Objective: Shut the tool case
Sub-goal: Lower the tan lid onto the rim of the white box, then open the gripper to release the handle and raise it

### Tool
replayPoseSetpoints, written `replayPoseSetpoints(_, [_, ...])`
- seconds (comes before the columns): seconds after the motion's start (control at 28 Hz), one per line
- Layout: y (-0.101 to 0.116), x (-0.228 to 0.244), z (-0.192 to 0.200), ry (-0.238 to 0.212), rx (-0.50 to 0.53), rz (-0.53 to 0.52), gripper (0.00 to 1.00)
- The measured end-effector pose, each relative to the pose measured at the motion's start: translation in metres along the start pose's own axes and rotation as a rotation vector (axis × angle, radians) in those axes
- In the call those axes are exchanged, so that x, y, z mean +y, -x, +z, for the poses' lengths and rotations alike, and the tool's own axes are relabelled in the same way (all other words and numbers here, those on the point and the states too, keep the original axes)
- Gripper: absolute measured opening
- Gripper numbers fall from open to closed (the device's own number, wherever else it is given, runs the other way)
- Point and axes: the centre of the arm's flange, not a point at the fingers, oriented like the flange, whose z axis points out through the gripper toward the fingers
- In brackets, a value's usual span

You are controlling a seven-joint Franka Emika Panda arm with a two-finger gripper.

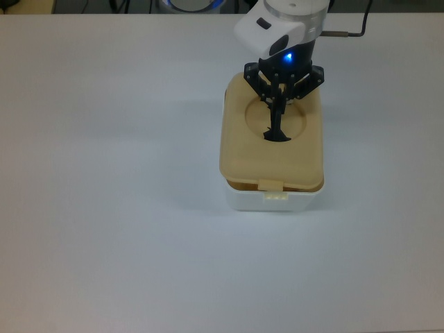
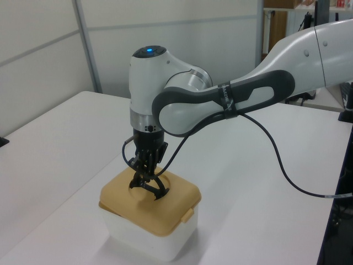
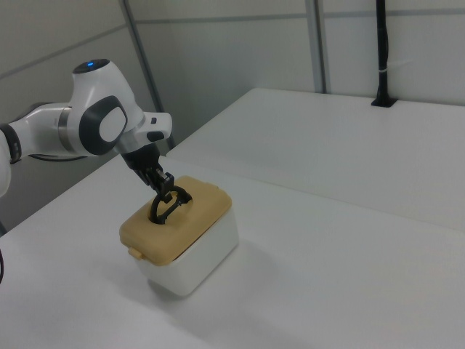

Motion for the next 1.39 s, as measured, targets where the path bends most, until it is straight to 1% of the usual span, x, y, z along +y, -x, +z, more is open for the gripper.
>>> replayPoseSetpoints(0.5, [-0.004,0.005,0.008,-0.002,-0.012,0.012,0.11])
replayPoseSetpoints(0.64, [-0.005,0.007,0.012,0.001,-0.019,0.014,0.14])
replayPoseSetpoints(0.82, [-0.007,0.010,0.027,0.009,-0.040,-0.003,0.30])
replayPoseSetpoints(0.86, [-0.008,0.011,0.030,0.011,-0.044,-0.004,0.38])
replayPoseSetpoints(0.89, [-0.008,0.012,0.031,0.011,-0.047,-0.004,0.40])
replayPoseSetpoints(1.0, [-0.008,0.014,0.031,0.014,-0.055,-0.001,0.50])
replayPoseSetpoints(1.04, [-0.008,0.015,0.029,0.015,-0.060,0.002,0.59])
replayPoseSetpoints(1.18, [-0.009,0.020,0.016,0.019,-0.080,0.010,0.72])
replayPoseSetpoints(1.21, [-0.009,0.022,0.009,0.021,-0.085,0.011,0.77])
replayPoseSetpoints(1.36, [-0.009,0.027,-0.011,0.020,-0.095,0.007,0.89])
replayPoseSetpoints(1.39, [-0.009,0.030,-0.018,0.020,-0.098,0.007,0.96])
